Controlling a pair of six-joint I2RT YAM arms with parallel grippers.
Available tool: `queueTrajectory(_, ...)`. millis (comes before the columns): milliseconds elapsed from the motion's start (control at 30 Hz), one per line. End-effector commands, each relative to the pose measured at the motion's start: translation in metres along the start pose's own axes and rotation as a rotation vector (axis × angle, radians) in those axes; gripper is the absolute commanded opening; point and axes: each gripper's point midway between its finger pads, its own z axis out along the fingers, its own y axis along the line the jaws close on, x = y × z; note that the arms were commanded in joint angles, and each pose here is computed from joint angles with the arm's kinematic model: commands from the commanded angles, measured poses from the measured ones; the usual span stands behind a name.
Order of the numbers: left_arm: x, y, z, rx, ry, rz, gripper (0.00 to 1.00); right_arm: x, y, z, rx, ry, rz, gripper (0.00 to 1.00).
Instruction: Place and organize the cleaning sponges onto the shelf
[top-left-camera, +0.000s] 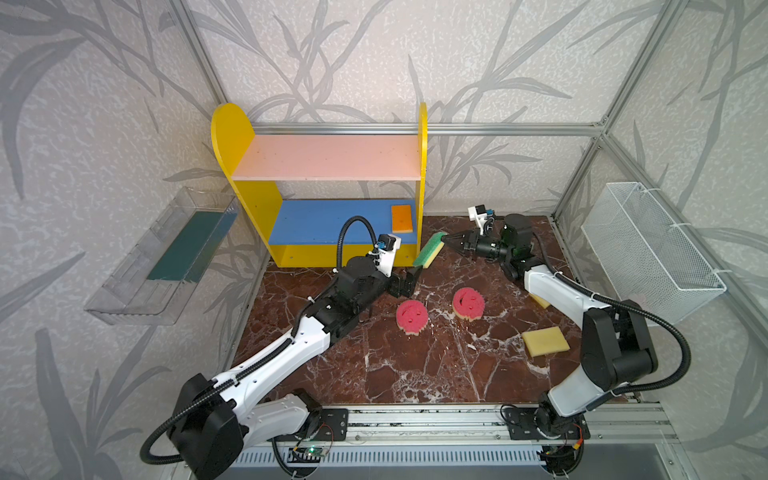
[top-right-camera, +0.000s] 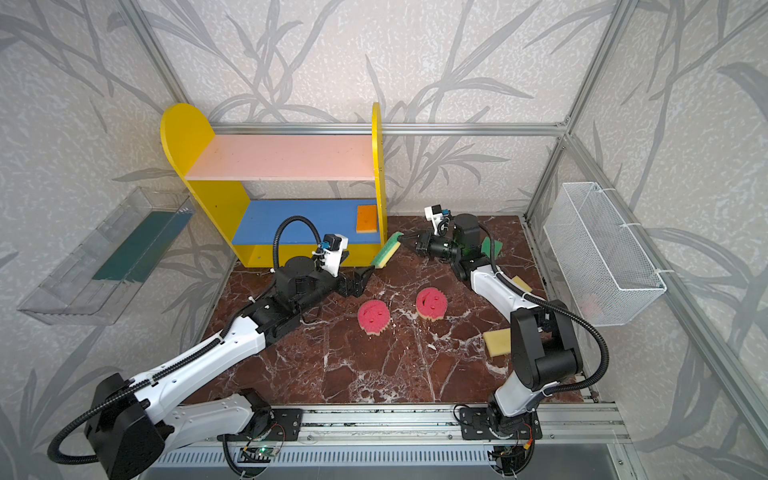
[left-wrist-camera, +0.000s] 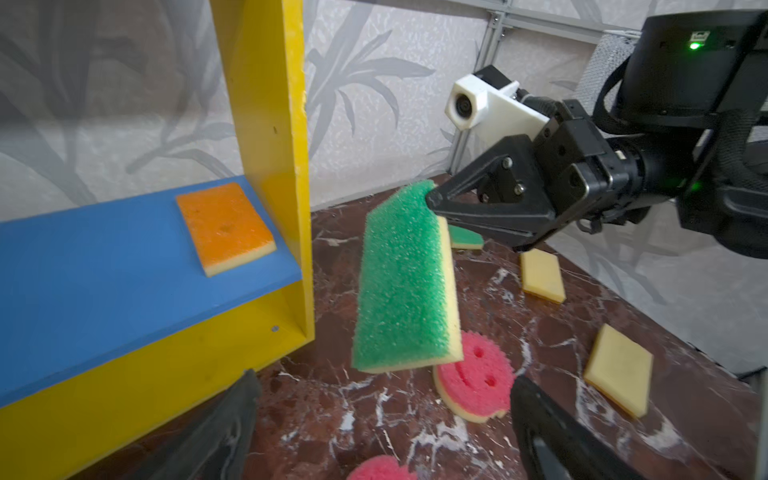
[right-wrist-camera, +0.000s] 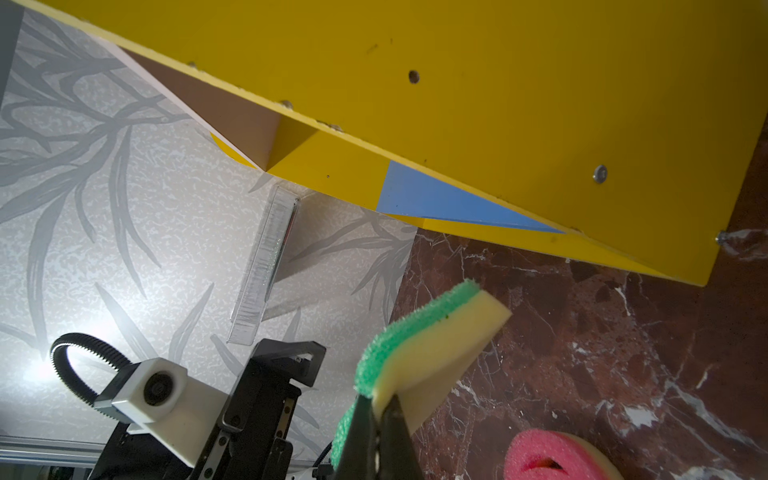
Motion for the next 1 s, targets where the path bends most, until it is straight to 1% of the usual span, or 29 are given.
queueTrajectory(0, -0.002, -0.018, 0.004, 0.154, 0.036, -0.162, 0.96, -0.006, 0.044, -0.007, -0.124, -0.020, -0.126, 0.00)
queueTrajectory(133, -0.012, -0.008, 0.004, 0.238, -0.018, -0.327, 0.99, -0.006, 0.052, -0.009, -0.147, -0.016, -0.163, 0.00)
queueTrajectory(267, -0.014, -0.006, 0.010, 0.270, -0.002, -0.395, 0.98, -0.005, 0.059, -0.011, -0.168, -0.011, -0.193, 0.00)
queueTrajectory(433, -0.029, -0.002, 0.011, 0.334, -0.020, -0.485, 0.94, -0.001, 0.056, -0.010, -0.176, 0.000, -0.189, 0.00)
queueTrajectory(467, -0.030, -0.002, 0.012, 0.342, -0.015, -0.492, 0.94, -0.002, 0.059, -0.010, -0.189, -0.007, -0.204, 0.00)
queueTrajectory(633, -0.027, -0.003, 0.015, 0.357, 0.010, -0.505, 0.93, -0.003, 0.058, -0.009, -0.192, -0.008, -0.203, 0.00)
queueTrajectory(833, -0.022, -0.007, 0.024, 0.374, 0.069, -0.472, 0.96, -0.004, 0.055, -0.005, -0.185, -0.006, -0.197, 0.00)
queueTrajectory(967, -0.023, -0.005, 0.027, 0.368, 0.068, -0.468, 0.95, -0.002, 0.054, -0.003, -0.184, -0.002, -0.195, 0.00)
